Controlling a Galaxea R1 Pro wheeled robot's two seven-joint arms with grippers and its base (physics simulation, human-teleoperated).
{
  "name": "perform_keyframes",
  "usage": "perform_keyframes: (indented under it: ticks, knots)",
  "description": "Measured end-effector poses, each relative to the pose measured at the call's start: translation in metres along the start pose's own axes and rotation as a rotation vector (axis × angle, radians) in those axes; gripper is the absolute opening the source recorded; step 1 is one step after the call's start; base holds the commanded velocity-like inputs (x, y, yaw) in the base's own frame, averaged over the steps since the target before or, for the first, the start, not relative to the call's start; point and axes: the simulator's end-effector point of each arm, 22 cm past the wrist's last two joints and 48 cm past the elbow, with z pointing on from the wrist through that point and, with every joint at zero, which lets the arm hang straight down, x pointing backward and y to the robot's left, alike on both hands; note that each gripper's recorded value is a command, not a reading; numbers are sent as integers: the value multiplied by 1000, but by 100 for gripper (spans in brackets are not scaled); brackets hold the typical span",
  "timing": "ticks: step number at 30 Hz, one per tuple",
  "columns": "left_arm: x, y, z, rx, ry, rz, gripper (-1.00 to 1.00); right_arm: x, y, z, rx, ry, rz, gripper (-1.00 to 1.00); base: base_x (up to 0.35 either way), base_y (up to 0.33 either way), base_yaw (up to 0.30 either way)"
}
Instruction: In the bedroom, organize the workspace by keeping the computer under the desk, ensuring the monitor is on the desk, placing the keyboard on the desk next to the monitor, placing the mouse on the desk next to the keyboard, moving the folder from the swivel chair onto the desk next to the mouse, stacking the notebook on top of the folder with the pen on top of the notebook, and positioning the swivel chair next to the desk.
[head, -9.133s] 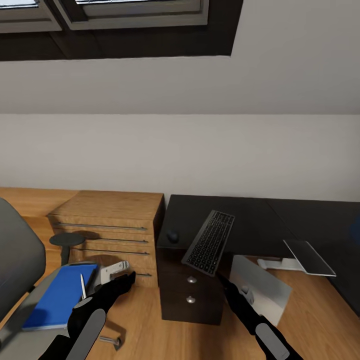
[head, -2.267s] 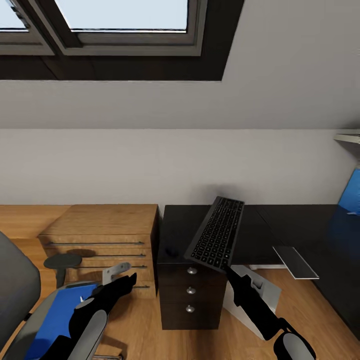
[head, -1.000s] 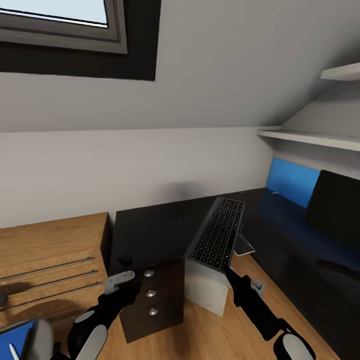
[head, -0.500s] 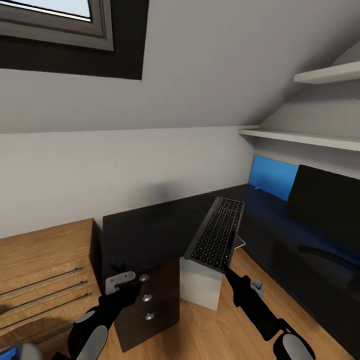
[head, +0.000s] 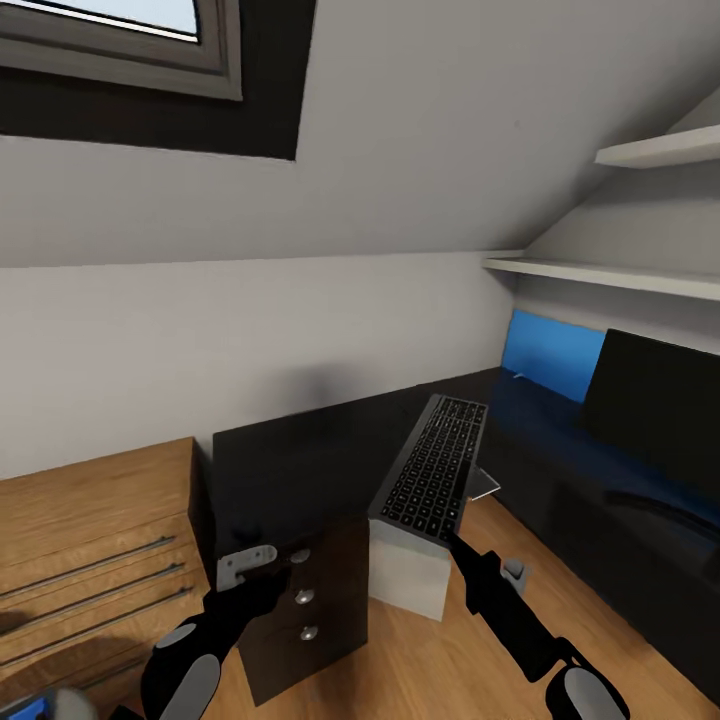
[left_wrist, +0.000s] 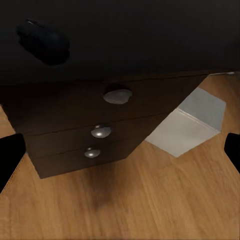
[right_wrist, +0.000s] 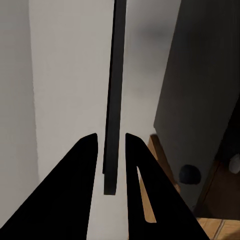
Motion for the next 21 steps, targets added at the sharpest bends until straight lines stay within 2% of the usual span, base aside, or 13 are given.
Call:
perform_keyframes:
  ticks: [7, 16, 21]
  knots:
    - [1, 0, 1, 0, 3, 0, 100, 0, -2, 0, 6, 0, 0, -100, -50, 77, -244]
    - [3, 0, 2, -1, 7, 0, 100, 0, -4, 1, 10, 0, 1, -100, -196, 226, -251]
    - [3, 0, 2, -1, 8, 0, 100, 0, -5, 1, 13, 1, 2, -100, -166, 96, -251]
